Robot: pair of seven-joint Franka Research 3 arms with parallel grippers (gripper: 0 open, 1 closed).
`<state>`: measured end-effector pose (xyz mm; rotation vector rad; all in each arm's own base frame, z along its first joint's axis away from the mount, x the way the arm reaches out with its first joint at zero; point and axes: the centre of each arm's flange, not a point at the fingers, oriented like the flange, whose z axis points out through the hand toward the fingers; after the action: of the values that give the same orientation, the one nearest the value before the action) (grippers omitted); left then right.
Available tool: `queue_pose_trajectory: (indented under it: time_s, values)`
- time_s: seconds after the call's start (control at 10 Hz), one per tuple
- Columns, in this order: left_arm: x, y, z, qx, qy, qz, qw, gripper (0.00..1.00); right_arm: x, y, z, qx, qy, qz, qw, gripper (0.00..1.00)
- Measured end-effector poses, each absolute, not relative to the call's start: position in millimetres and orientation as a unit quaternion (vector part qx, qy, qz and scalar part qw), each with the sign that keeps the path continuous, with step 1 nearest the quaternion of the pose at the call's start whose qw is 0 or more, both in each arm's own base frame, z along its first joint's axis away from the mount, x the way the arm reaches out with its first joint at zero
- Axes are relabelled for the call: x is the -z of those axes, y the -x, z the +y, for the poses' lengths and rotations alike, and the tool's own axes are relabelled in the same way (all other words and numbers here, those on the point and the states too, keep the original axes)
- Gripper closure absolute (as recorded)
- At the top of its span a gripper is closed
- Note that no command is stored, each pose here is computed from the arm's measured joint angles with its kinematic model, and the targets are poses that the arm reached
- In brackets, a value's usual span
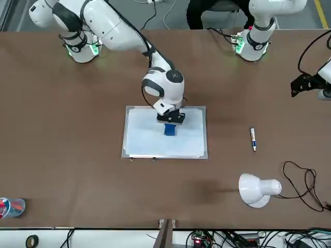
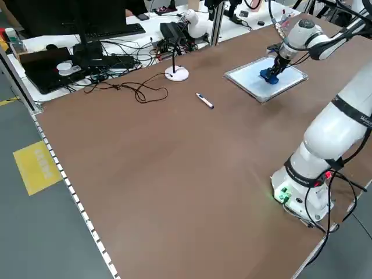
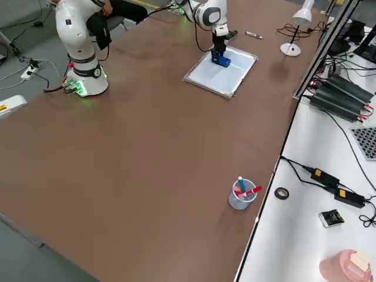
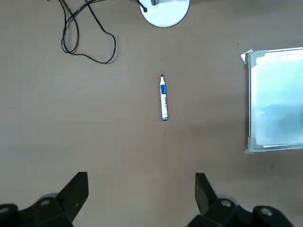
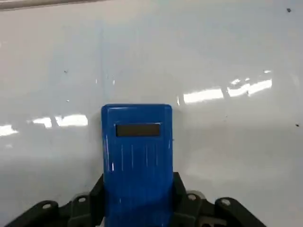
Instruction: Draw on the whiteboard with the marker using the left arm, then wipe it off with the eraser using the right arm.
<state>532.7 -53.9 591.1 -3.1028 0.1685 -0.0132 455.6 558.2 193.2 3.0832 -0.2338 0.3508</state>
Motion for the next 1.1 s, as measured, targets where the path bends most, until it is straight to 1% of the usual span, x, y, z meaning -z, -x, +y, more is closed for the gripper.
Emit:
queue_pose_trajectory:
  time_s: [0.3, 0.4, 0.6, 0.8, 1.1]
  values:
    - [-591.1, -532.7, -53.9, 0.004, 0.998, 0.054, 0.017, 0.0, -195.1, -458.7, 556.9, -0.111, -0.991, -0.077, 0.018, 0.44]
    - [-591.1, -532.8, -53.9, 0.004, 0.998, 0.054, 0.017, 0.0, -197.8, -465.0, 552.4, -0.109, -0.991, -0.077, 0.025, 0.44]
    - [-591.0, -532.8, -53.9, 0.004, 0.998, 0.054, 0.017, 0.0, -213.3, -491.7, 530.9, -0.102, -0.991, -0.08, 0.042, 0.44]
    - [-590.9, -532.8, -53.8, 0.004, 0.998, 0.054, 0.017, 0.0, -255.1, -521.8, 502.8, -0.079, -0.993, -0.077, 0.046, 0.44]
    - [-590.6, -532.9, -53.8, 0.004, 0.998, 0.054, 0.017, 0.0, -352.6, -549.8, 452.4, -0.053, -0.996, -0.056, 0.036, 0.44]
